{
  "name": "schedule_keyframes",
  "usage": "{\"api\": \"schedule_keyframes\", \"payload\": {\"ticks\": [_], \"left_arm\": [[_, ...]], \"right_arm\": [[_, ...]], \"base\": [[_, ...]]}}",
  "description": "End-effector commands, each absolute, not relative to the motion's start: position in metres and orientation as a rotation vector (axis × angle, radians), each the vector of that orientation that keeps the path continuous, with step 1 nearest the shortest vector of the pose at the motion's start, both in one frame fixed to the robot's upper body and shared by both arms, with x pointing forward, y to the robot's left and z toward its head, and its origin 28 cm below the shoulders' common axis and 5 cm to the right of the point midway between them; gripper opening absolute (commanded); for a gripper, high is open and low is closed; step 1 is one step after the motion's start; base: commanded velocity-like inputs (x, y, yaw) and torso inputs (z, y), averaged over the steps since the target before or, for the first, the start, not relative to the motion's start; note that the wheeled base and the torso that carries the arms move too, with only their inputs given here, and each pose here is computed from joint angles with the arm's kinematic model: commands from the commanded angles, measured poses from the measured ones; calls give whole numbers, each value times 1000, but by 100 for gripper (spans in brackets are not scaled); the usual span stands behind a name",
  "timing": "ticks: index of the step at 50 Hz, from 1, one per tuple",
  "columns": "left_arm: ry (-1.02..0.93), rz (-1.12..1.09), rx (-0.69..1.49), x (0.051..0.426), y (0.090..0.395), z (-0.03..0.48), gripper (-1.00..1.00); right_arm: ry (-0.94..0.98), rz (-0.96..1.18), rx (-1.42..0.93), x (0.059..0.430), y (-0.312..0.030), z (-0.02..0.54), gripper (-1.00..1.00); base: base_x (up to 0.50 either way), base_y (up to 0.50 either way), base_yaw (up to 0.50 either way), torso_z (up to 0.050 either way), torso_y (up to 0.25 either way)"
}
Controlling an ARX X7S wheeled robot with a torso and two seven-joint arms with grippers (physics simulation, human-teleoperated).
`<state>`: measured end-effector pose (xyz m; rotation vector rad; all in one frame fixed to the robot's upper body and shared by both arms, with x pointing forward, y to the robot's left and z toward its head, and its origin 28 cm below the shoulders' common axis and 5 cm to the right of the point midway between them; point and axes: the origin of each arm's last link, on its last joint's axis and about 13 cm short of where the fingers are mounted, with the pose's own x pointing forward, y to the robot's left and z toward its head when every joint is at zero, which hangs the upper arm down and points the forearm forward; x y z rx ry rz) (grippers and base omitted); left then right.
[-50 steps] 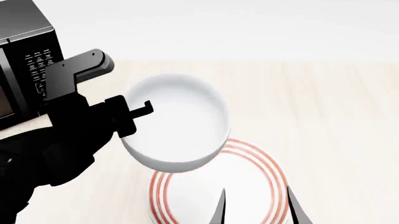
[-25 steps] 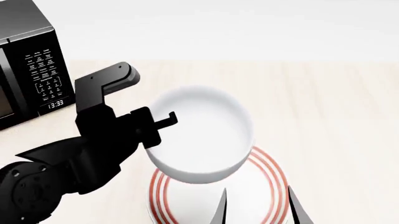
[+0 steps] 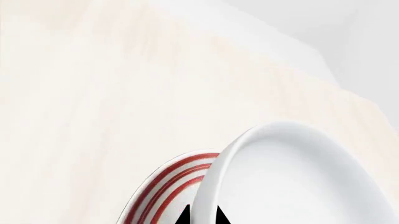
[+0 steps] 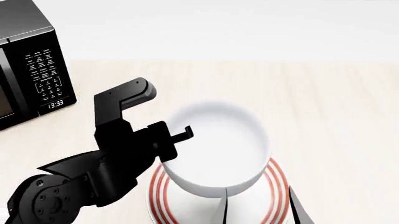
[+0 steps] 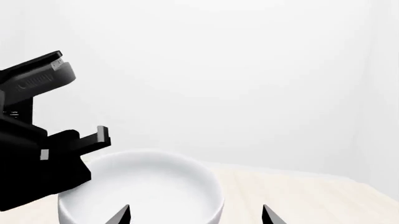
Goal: Pick up the white bowl and put it on the plate.
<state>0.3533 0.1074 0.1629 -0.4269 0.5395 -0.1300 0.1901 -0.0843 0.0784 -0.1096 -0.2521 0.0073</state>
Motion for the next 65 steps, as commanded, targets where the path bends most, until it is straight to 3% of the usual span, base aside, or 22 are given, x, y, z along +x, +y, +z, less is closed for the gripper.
{"api": "schedule_keyframes", "payload": {"ticks": [1, 65], "left_arm": [[522, -176, -488, 352, 99, 164, -100], [551, -169, -493, 349, 89, 130, -100]], "right_arm": [[-260, 15, -104, 192, -85, 80, 100], [-255, 22, -103, 192, -84, 79, 100]], "base": [[0, 0, 0, 0, 0], [0, 0, 0, 0, 0]]}}
